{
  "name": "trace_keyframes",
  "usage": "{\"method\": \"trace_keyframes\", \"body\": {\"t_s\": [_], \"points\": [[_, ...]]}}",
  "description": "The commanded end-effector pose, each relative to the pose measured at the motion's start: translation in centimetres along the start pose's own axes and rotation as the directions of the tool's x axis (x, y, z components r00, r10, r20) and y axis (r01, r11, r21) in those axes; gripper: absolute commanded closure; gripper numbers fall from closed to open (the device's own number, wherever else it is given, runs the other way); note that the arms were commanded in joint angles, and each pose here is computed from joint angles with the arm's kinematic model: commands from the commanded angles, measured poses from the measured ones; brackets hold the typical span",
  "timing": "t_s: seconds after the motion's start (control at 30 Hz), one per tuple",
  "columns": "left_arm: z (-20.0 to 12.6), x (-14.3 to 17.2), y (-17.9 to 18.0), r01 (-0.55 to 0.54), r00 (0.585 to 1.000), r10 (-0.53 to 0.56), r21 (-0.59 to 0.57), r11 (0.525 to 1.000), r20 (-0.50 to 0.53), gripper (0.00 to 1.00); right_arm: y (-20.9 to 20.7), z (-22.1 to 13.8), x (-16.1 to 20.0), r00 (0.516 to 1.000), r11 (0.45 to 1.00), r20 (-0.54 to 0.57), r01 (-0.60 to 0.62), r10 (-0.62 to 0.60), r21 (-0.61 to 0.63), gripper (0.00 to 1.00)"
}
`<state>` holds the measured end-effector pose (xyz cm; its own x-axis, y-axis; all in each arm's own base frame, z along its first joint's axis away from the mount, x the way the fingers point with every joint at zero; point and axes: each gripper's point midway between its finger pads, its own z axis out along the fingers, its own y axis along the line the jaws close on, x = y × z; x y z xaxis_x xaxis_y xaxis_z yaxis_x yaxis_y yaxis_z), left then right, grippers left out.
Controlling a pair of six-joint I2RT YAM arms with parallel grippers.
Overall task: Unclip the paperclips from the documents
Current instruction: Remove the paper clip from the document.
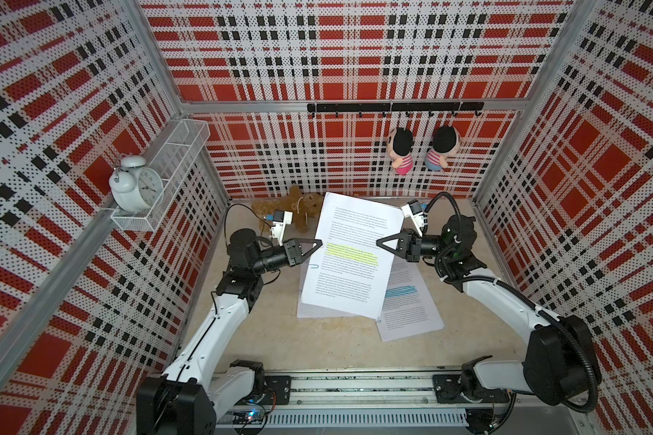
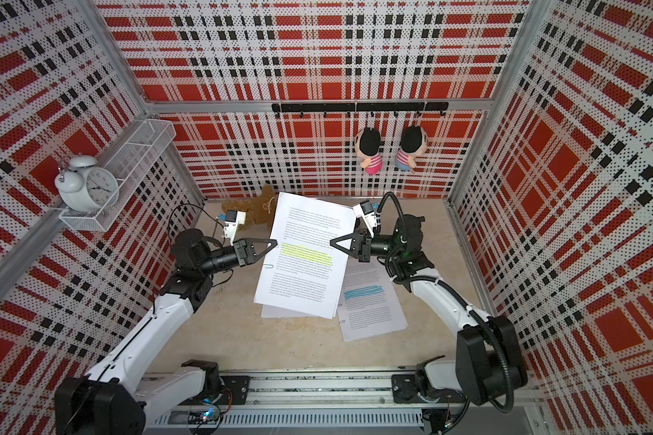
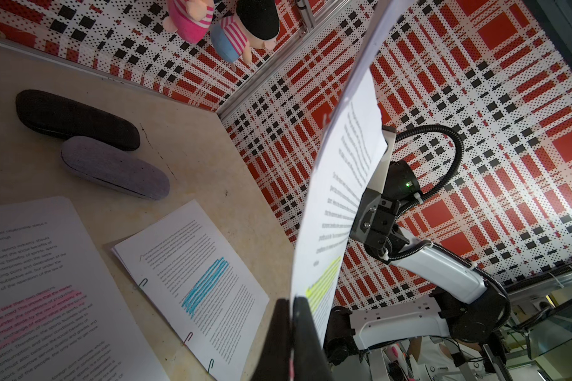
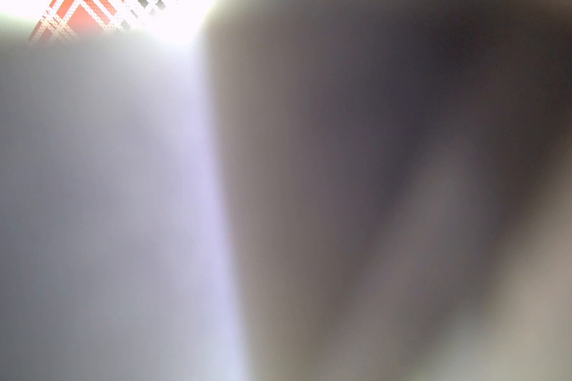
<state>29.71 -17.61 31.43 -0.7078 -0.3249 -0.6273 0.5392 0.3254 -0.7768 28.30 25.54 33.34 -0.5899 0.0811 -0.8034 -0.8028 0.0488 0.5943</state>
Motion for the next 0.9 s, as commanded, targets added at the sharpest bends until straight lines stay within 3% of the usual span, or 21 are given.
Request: {"method": "trace_keyframes", "body": {"t_s": [0.0, 0.7, 0.8, 0.87], "points": [[-4.0, -4.5, 6.7, 0.087, 0.966, -0.010, -0.288, 0.954, 0.259, 1.00, 1.5, -3.5, -3.8, 0.981, 0.985, 0.100, 0.159, -0.166, 0.072, 1.00], [-5.1, -4.7, 6.9, 0.081, 0.958, 0.019, -0.335, 0.939, 0.285, 1.00, 1.7, -3.6, -3.4, 0.983, 0.986, 0.091, 0.154, -0.160, 0.070, 1.00], [-5.6, -4.2, 8.7, 0.114, 0.958, 0.009, -0.406, 0.907, 0.287, 1.00, 1.7, -3.6, -3.3, 0.984, 0.987, 0.092, 0.144, -0.150, 0.069, 1.00], [-6.6, -3.5, 11.2, 0.162, 0.958, -0.008, -0.517, 0.841, 0.287, 1.00, 1.4, -3.4, -3.2, 0.986, 0.988, 0.087, 0.137, -0.143, 0.077, 1.00]]}}
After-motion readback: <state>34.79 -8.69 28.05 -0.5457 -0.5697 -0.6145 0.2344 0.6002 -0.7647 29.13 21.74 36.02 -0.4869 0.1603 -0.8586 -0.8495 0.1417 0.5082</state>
